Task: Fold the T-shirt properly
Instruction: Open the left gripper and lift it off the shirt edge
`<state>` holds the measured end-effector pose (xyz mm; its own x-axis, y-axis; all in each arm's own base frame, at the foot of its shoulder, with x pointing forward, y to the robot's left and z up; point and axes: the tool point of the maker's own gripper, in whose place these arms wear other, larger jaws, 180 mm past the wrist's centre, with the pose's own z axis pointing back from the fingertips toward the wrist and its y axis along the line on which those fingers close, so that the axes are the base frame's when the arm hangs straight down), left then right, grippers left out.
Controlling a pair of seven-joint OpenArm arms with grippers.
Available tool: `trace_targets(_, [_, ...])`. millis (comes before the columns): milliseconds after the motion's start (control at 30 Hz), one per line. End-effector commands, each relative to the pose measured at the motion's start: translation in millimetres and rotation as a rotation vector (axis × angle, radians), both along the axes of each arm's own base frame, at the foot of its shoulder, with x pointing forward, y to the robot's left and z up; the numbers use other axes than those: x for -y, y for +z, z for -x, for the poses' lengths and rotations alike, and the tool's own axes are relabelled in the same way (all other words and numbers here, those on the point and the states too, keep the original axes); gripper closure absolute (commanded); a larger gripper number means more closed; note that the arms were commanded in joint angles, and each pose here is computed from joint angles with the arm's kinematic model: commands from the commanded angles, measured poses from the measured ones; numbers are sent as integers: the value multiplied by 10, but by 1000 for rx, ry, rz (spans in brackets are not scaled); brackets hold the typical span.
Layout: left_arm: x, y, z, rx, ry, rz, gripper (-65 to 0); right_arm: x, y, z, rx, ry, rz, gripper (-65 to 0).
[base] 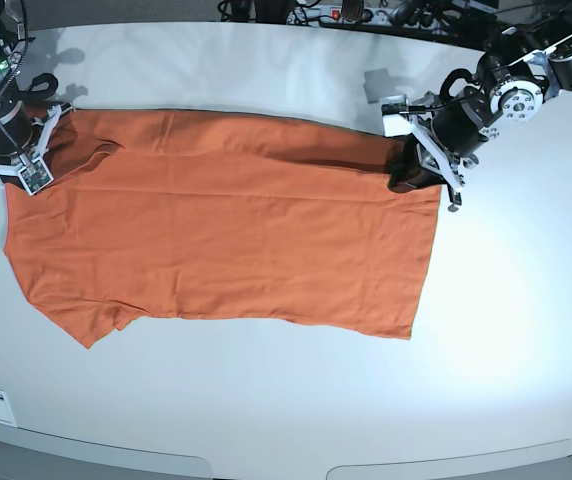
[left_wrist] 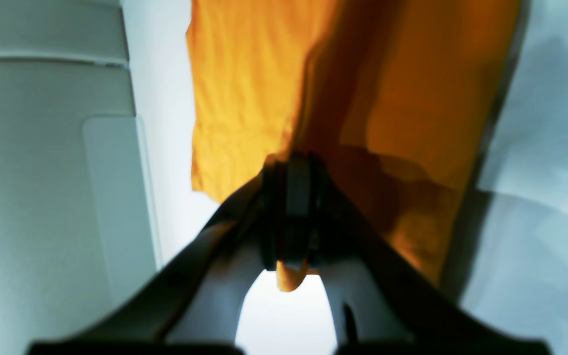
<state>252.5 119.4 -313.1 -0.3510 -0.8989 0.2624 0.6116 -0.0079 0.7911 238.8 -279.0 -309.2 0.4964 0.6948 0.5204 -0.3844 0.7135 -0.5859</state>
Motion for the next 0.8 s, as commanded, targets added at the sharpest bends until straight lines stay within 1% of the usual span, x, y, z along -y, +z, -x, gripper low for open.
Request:
trace_targets(0, [-23,130,-77,53,5,7,0,33,114,-63,39,7,20,0])
trace_targets(133, [-48,206,-141,98,39,28,0,5,134,-81,54,21,12,0])
trace_targets(367, [-45,208,-141,100,36,26,0,-4,137,-98,56,27,8,0])
trace_targets(567, [-25,227,-150,104,26,34,0,143,74,-235,58,-25,-29,0])
trace_targets(700, [-26,340,-289,119,39,54,0,228,-32,-271,26,-39,-40,0])
trace_targets(767, [-6,378,-339,102,37,71,0,223,-49,-265,21,-44,-58,0])
